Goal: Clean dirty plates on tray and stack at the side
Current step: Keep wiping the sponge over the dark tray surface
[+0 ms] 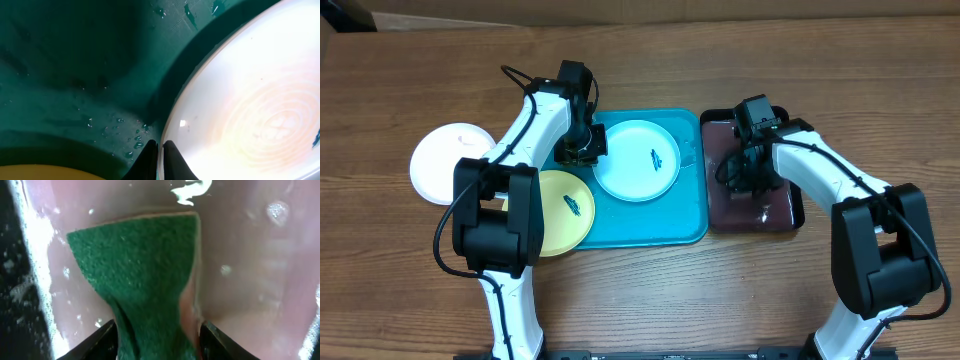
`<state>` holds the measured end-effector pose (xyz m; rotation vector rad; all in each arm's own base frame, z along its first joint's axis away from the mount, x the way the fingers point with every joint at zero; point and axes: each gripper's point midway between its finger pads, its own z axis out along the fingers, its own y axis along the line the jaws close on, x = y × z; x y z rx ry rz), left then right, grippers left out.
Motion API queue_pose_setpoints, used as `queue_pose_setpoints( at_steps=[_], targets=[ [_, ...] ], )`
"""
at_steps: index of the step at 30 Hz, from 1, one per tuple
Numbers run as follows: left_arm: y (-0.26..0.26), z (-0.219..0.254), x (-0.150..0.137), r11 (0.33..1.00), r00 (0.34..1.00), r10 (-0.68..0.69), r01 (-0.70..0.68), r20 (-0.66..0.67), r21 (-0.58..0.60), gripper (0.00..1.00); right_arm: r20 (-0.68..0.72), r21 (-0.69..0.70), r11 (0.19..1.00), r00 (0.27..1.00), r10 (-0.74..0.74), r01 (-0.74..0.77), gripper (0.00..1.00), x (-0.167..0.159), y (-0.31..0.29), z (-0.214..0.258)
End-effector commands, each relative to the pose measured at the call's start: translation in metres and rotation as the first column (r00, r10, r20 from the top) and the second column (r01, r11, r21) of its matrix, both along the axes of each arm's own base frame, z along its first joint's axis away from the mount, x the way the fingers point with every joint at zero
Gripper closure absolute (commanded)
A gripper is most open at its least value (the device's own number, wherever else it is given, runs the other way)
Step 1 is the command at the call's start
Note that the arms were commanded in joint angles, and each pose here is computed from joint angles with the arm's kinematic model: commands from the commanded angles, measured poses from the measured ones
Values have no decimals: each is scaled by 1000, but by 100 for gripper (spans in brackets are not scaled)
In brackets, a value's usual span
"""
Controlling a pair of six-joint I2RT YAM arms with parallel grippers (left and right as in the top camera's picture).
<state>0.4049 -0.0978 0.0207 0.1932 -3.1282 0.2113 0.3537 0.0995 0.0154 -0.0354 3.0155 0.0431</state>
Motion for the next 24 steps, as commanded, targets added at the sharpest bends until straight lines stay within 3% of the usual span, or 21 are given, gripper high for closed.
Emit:
queue_pose_setpoints(
  at_steps=[1, 15, 18, 24],
  targets=[
    [-6, 0, 4, 1000, 1000, -2, 2, 6, -10, 91, 80, 32, 999, 997, 1, -4, 46, 22, 10, 30],
    [-6, 0, 4, 1000, 1000, -2, 2, 6, -10, 91, 83, 46, 999, 997, 3, -7, 47, 15, 10, 11],
    [-5, 0, 4, 1000, 1000, -1, 1, 6, -9, 91, 81, 48, 999, 997, 4, -8, 53, 15, 11, 10],
    [-5, 0, 4, 1000, 1000, -1, 2, 6, -9, 91, 76, 47, 999, 997, 4, -7, 79, 14, 10, 10]
  ],
)
